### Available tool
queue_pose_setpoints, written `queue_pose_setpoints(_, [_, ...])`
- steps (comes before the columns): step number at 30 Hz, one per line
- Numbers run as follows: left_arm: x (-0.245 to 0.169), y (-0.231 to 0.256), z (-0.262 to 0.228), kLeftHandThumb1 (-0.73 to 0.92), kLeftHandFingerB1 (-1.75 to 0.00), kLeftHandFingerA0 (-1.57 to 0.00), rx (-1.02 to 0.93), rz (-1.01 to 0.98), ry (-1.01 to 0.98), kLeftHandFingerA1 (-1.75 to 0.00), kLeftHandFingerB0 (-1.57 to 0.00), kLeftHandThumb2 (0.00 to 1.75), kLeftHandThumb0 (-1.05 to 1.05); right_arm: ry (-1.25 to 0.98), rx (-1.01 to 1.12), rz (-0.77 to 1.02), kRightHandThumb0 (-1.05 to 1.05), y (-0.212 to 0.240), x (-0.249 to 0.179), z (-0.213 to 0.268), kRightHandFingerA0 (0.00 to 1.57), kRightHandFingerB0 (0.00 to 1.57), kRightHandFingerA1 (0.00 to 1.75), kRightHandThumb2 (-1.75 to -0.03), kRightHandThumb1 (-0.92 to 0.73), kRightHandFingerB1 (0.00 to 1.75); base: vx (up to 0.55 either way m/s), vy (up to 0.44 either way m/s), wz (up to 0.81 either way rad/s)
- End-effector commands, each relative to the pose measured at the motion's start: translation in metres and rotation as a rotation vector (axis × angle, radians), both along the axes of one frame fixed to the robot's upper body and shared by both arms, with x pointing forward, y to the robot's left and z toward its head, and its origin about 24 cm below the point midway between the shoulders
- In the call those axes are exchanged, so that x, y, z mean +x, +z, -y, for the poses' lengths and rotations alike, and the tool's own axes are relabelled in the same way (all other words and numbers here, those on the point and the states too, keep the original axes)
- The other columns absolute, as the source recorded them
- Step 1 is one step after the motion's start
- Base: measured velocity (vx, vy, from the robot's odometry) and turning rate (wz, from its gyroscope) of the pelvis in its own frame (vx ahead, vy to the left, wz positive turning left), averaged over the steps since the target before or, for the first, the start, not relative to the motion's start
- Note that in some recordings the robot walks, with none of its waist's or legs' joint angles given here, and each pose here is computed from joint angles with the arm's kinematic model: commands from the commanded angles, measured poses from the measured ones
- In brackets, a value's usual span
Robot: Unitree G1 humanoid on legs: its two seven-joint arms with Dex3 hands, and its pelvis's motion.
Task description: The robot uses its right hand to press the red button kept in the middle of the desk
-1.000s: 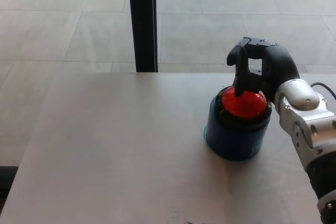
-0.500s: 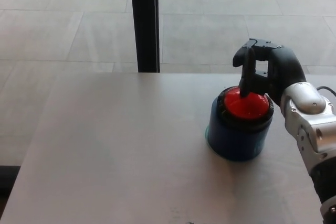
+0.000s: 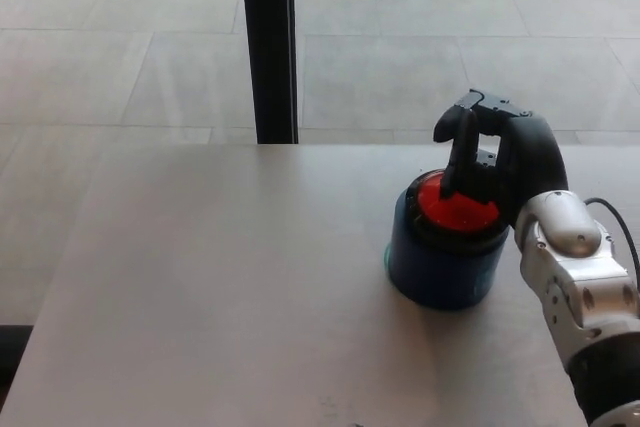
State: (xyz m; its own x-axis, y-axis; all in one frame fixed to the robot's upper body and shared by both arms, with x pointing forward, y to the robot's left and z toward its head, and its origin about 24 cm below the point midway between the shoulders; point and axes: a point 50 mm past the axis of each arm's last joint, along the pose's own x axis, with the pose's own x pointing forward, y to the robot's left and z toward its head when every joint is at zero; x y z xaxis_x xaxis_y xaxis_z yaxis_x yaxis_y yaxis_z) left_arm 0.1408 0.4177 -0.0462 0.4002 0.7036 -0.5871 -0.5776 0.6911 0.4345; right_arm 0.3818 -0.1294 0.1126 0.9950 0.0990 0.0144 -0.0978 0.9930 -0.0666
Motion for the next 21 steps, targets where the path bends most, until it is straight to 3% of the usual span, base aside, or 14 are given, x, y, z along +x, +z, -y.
queue_pose_setpoints(1, [-0.001,0.004,-0.004,0.92,-0.97,-0.48,0.015,0.008,0.013,-1.20,-0.34,1.05,-0.50,-0.013,-0.131,-0.174,-0.18,-0.051,-0.014,0.010,1.02,0.83,1.75,-1.41,-0.41,1.56,0.00,0.000,0.00])
queue_pose_setpoints(5, [0.000,0.006,-0.005,0.92,-0.96,-0.45,0.008,0.019,0.020,-1.19,-0.32,1.06,-0.50,-0.026,-0.207,-0.174,-0.24,-0.051,-0.012,0.017,0.97,0.81,1.75,-1.37,-0.39,1.62,0.00,0.000,0.00])
queue_pose_setpoints(6, [0.002,0.008,-0.007,0.92,-0.89,-0.58,0.027,0.000,0.012,-1.05,-0.44,1.10,-0.51,-0.052,-0.274,-0.168,-0.22,-0.043,-0.008,0.034,0.93,0.75,1.75,-1.33,-0.42,1.63,0.00,0.000,0.00])
queue_pose_setpoints(7, [0.002,0.008,-0.007,0.92,-0.89,-0.58,0.018,0.012,0.021,-1.05,-0.44,1.10,-0.51,-0.065,-0.305,-0.158,-0.22,-0.039,-0.007,0.039,0.93,0.75,1.75,-1.33,-0.42,1.63,0.00,0.000,0.00])
queue_pose_setpoints(8, [0.002,0.008,-0.007,0.92,-0.98,-0.48,0.023,0.007,0.015,-1.20,-0.37,1.05,-0.51,-0.074,-0.288,-0.153,-0.20,-0.038,-0.007,0.043,0.93,0.75,1.75,-1.35,-0.42,1.65,0.00,0.000,0.00])
queue_pose_setpoints(9, [0.002,0.008,-0.007,0.92,-0.99,-0.49,0.023,0.013,0.019,-1.21,-0.38,1.04,-0.51,-0.080,-0.293,-0.147,-0.20,-0.036,-0.006,0.046,0.93,0.76,1.75,-1.33,-0.44,1.63,0.00,0.000,0.00])
queue_pose_setpoints(15, [-0.001,0.007,-0.007,0.92,-1.00,-0.49,0.039,-0.004,0.012,-1.20,-0.39,1.07,-0.49,-0.103,-0.272,-0.156,-0.19,-0.029,-0.002,0.054,0.91,0.73,1.75,-1.26,-0.48,1.62,0.00,0.000,0.00])
queue_pose_setpoints(16, [-0.001,0.007,-0.007,0.92,-0.90,-0.60,0.047,-0.015,0.002,-1.03,-0.49,1.12,-0.49,-0.107,-0.279,-0.154,-0.19,-0.028,-0.002,0.053,0.89,0.72,1.75,-1.24,-0.48,1.63,0.00,0.000,0.00])
queue_pose_setpoints(17, [-0.001,0.007,-0.007,0.92,-0.90,-0.61,0.048,-0.017,-0.001,-1.04,-0.49,1.12,-0.49,-0.106,-0.277,-0.153,-0.20,-0.027,-0.001,0.052,0.92,0.74,1.75,-1.26,-0.48,1.63,0.00,0.000,0.00])
queue_pose_setpoints(18, [-0.001,0.007,-0.007,0.92,-0.98,-0.48,0.032,-0.002,0.015,-1.19,-0.36,1.08,-0.49,-0.106,-0.260,-0.152,-0.19,-0.026,0.000,0.051,0.93,0.75,1.75,-1.23,-0.49,1.60,0.00,0.000,0.00])
queue_pose_setpoints(21, [-0.003,0.006,-0.007,0.92,-1.00,-0.46,0.019,0.008,0.022,-1.20,-0.35,1.09,-0.50,-0.099,-0.222,-0.123,-0.21,-0.021,0.002,0.043,0.97,0.79,1.75,-1.23,-0.47,1.58,0.00,0.000,0.00])
